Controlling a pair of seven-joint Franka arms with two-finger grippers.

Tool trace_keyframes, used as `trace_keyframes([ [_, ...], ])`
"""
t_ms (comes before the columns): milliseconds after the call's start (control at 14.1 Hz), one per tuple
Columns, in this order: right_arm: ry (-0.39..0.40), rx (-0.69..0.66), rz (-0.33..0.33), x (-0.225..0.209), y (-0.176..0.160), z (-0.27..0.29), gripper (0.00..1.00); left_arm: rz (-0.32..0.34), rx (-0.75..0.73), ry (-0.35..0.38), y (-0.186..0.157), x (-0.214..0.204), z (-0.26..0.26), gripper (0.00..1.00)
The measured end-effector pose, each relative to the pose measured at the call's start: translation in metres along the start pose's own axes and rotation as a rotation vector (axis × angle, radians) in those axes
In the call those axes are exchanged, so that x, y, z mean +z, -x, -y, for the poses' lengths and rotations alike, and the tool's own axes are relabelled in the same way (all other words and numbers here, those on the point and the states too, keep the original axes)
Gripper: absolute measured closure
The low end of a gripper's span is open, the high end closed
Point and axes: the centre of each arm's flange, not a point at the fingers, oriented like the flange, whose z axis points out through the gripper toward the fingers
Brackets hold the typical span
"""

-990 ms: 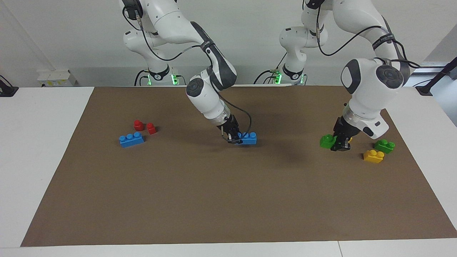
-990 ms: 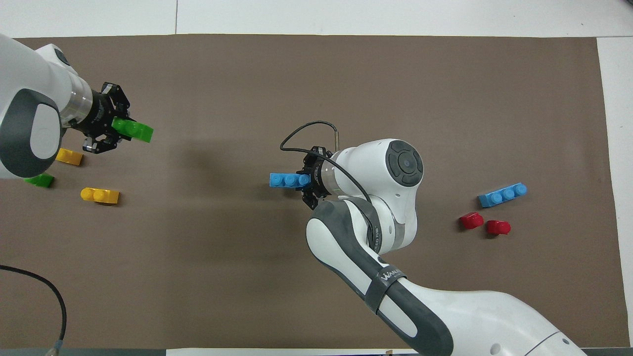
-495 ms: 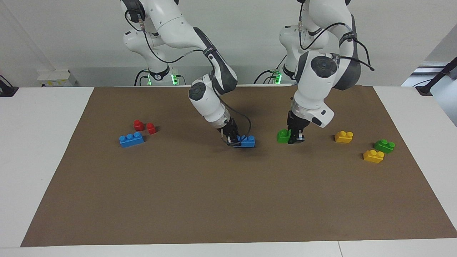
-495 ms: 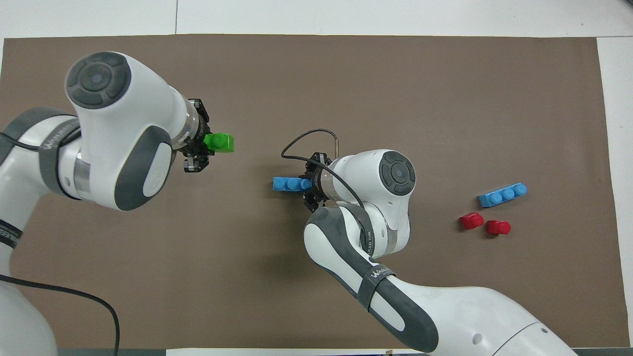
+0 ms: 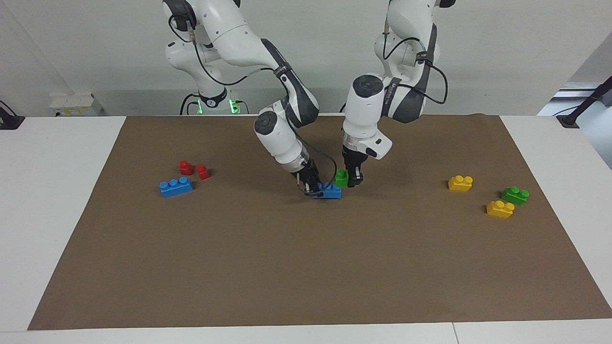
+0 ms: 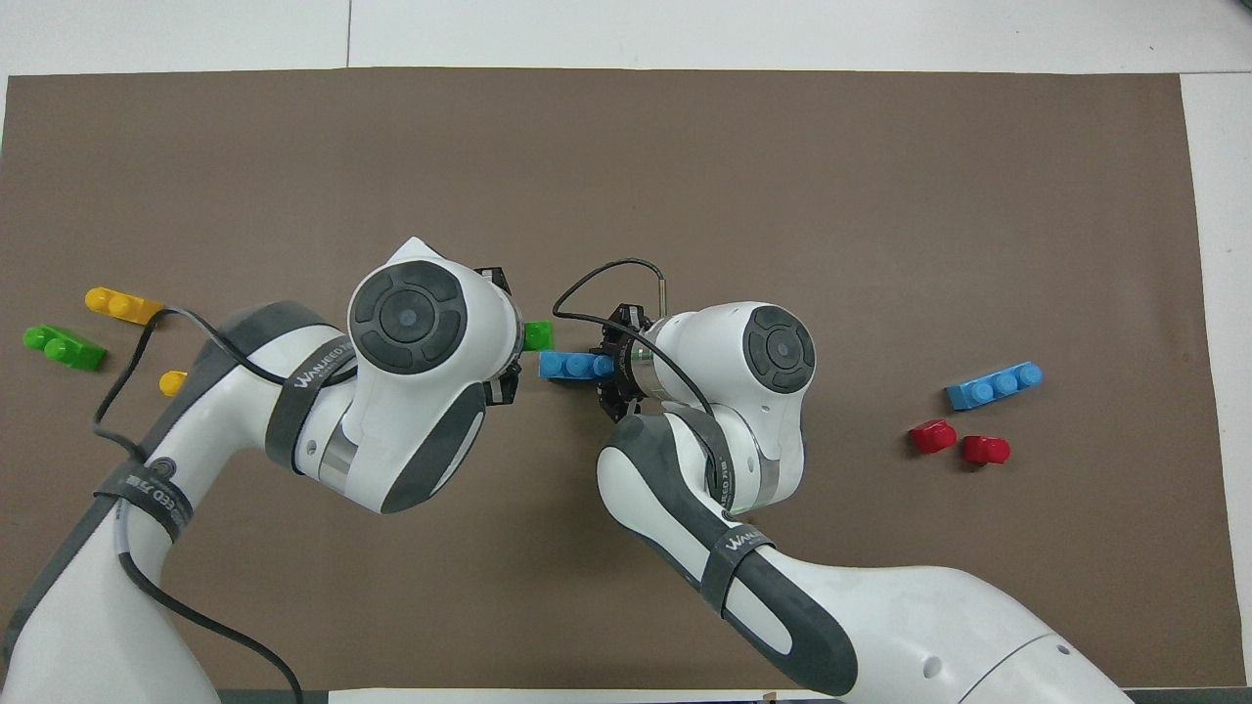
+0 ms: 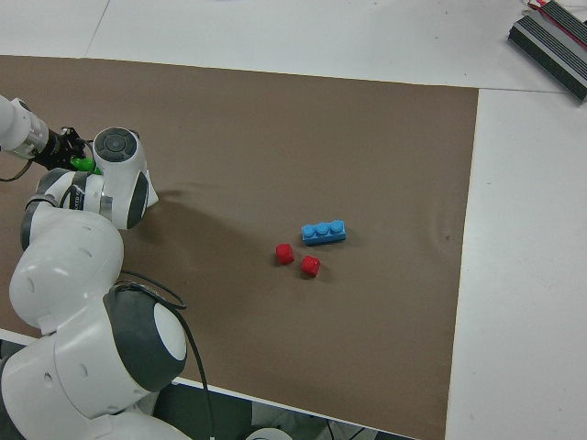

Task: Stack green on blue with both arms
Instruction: 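Carry the green brick with the left gripper toward the blue brick, then press the green brick onto the blue brick with the left gripper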

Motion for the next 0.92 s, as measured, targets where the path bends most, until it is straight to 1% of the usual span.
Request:
trace_keyframes([
  [141,0.003,0.001,-0.003,0.001,-0.002,-0.001,0.66,-0.006,0.004,0.003,0.01,0.008,0.012,0.66],
  [424,0.004,0.002,-0.005,0.002,-0.003,-0.002,0.66,-0.029,-0.006,0.034,0.027,0.03,0.032,0.66],
  [636,0.005,0.003,-0.006,0.003,-0.004,-0.002,0.66,-0.027,-0.005,0.035,0.029,0.042,0.031,0.66],
  [919,0.005,0.003,-0.007,0.003,-0.004,-0.002,0.66,-0.035,0.003,0.054,0.033,0.046,0.032,0.66],
])
